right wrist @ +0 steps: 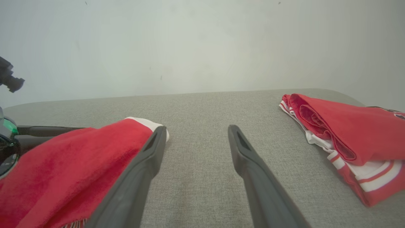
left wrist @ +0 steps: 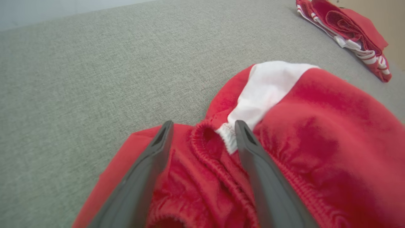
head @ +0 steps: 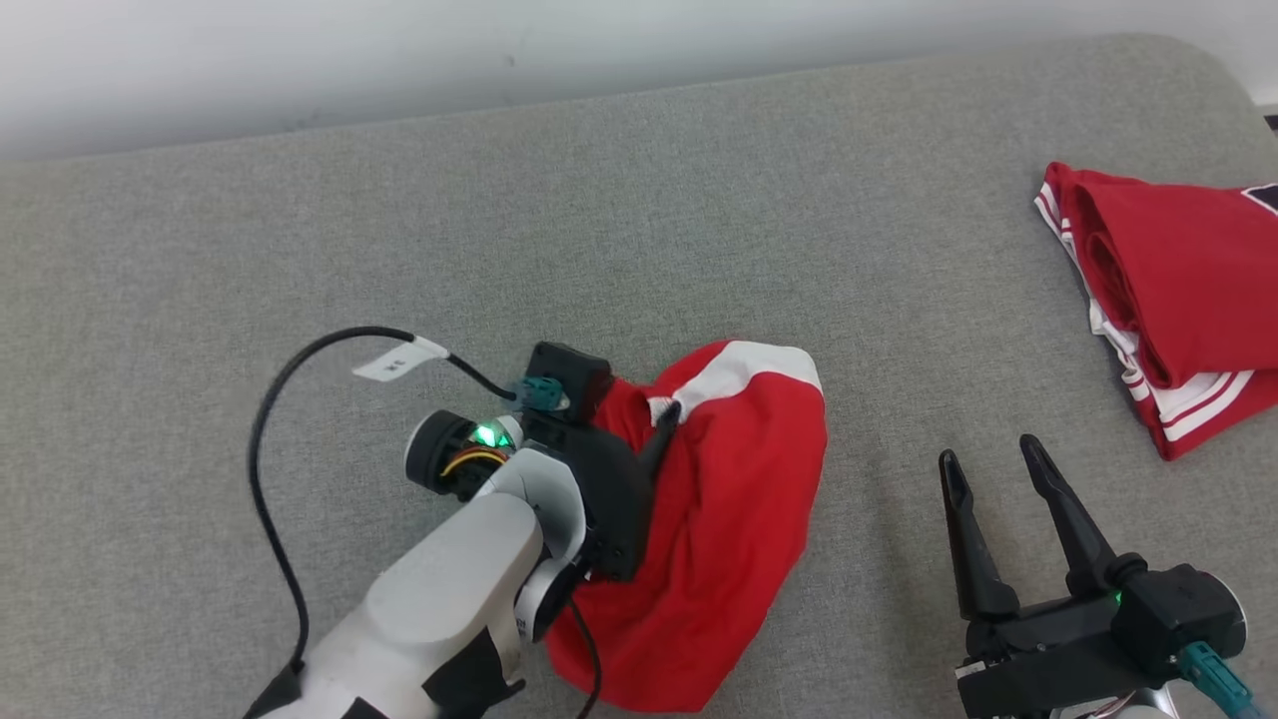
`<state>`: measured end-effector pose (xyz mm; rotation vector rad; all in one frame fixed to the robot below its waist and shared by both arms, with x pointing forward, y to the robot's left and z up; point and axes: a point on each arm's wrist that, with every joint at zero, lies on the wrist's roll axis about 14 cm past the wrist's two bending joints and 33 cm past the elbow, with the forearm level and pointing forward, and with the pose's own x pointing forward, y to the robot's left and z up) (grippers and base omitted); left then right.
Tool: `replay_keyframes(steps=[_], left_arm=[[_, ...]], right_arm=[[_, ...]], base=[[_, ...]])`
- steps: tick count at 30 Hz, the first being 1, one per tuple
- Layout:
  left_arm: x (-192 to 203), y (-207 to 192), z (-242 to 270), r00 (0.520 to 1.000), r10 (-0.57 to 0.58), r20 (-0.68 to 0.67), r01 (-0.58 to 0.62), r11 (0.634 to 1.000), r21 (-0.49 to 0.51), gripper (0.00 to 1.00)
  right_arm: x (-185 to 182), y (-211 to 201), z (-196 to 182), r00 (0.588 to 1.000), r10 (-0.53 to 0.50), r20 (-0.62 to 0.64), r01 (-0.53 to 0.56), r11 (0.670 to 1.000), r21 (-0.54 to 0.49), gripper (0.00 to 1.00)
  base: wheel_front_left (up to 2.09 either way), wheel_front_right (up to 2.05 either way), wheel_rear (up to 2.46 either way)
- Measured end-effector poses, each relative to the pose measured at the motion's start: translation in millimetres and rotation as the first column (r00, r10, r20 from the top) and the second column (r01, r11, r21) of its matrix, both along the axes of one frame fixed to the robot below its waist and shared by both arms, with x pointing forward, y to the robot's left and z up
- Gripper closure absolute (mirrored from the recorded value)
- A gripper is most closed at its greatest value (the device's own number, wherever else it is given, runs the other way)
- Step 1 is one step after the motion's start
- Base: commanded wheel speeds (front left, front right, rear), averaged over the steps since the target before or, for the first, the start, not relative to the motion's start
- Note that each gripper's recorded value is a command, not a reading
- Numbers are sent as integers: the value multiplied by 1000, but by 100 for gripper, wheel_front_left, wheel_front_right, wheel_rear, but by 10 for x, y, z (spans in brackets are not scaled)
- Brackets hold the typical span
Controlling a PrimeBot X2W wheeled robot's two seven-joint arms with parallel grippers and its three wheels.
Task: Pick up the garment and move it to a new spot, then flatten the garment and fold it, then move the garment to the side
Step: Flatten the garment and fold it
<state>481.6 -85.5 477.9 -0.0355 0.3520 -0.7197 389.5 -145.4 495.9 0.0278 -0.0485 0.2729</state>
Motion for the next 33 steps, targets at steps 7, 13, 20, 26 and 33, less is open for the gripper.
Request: replay_keyframes(steps=[7, 13, 20, 26, 33], left_arm=[[-232, -127, 20, 997, -80, 13, 79, 995, 67, 49], [-369, -248, 182, 988, -134, 81, 131, 991, 36, 100], [-372, -396, 789, 957, -135, 256, 174, 975, -136, 100], [-437, -545, 1272, 914, -158, 373, 248, 947, -207, 100], [-702, -630, 750, 945, -250, 211, 277, 954, -111, 87]], right_arm=[[-50, -20, 65, 1000, -8, 17, 8, 1000, 3, 0], [-98, -10, 111, 1000, -7, 27, 7, 1000, 11, 0], [-170, -14, 165, 999, -11, 38, 10, 1000, 18, 0], [-268, -49, 210, 999, -26, 48, 24, 999, 23, 0], [-350, -178, 252, 996, -65, 57, 64, 998, 24, 0]], base=[[0, 0, 0], [0, 0, 0], [0, 0, 0], [0, 0, 0], [0, 0, 0]])
